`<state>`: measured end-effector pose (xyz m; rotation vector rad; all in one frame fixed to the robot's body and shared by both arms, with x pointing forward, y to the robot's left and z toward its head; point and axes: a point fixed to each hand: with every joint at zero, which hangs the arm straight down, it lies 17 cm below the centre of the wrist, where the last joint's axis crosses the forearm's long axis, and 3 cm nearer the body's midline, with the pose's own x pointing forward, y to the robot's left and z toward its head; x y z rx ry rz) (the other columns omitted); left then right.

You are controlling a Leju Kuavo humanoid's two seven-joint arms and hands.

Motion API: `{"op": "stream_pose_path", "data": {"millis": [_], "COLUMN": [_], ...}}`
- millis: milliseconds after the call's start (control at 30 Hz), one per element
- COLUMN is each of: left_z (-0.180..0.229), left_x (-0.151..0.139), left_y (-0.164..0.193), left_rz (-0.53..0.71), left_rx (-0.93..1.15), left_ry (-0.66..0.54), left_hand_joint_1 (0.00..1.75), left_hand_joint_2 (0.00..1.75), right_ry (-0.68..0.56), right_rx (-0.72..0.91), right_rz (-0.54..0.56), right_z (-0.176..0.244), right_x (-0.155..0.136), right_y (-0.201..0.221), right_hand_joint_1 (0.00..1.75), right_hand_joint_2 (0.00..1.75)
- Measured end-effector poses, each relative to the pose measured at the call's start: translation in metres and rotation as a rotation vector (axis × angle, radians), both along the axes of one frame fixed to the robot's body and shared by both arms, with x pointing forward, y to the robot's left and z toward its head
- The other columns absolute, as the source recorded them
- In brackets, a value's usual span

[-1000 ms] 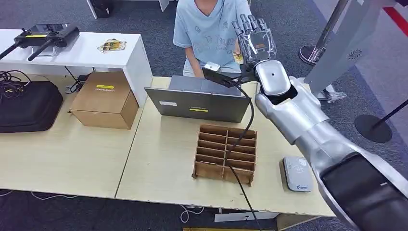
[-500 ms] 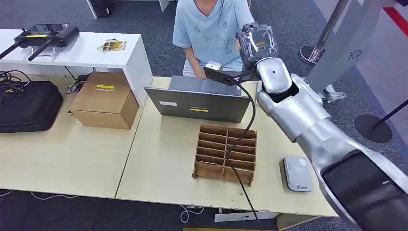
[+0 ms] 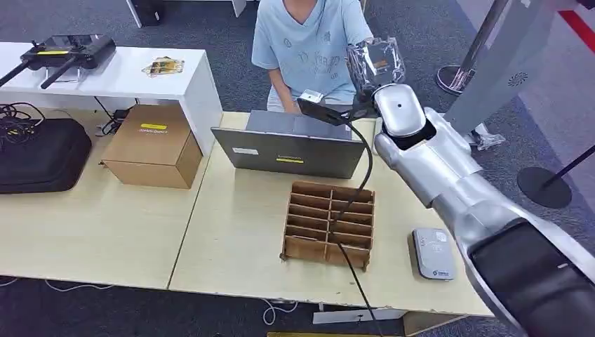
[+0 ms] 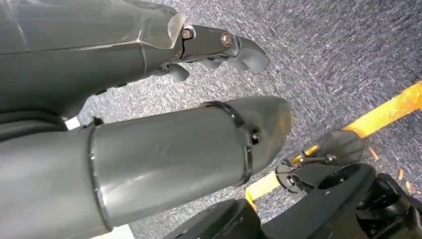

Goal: Pass the card to the sensor for recognition and then transmit it.

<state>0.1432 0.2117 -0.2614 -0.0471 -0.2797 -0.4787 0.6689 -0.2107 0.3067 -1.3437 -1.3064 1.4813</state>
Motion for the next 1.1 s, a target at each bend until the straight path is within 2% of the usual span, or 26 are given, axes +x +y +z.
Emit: {"op": "stream_pose_path", "data": {"millis": [467,800,1000,1100], "left_z": [-0.001,-0.001,-0.001,-0.001], "left_x": [0.000,0.001,0.000,-0.001], "left_y": [0.003,0.003,0.003,0.003], "left_rz": [0.002,0.004,0.006,0.010], "left_rx": [0.015,0.016,0.015,0.013], "left_ry": [-0.001,-0.002,0.000,0.001], "left_hand_joint_1": [0.00,0.00,0.00,0.00], "left_hand_joint_2": [0.00,0.00,0.00,0.00], "right_ry": [-0.043,-0.081,-0.029,0.021], "right_rx": [0.060,0.267,0.425,0.557], "right_rz": [0.009,0.055,0.073,0.122], "right_z": [0.010,0.033,0.033,0.031], "right_x": [0.001,-0.002,-0.005,-0.010], "right_y": [-0.002,-0.009,-0.024,-0.024], "right_hand_joint_1": [1.75,1.75,1.75,1.75], "right_hand_joint_2": [1.75,1.75,1.75,1.75]}}
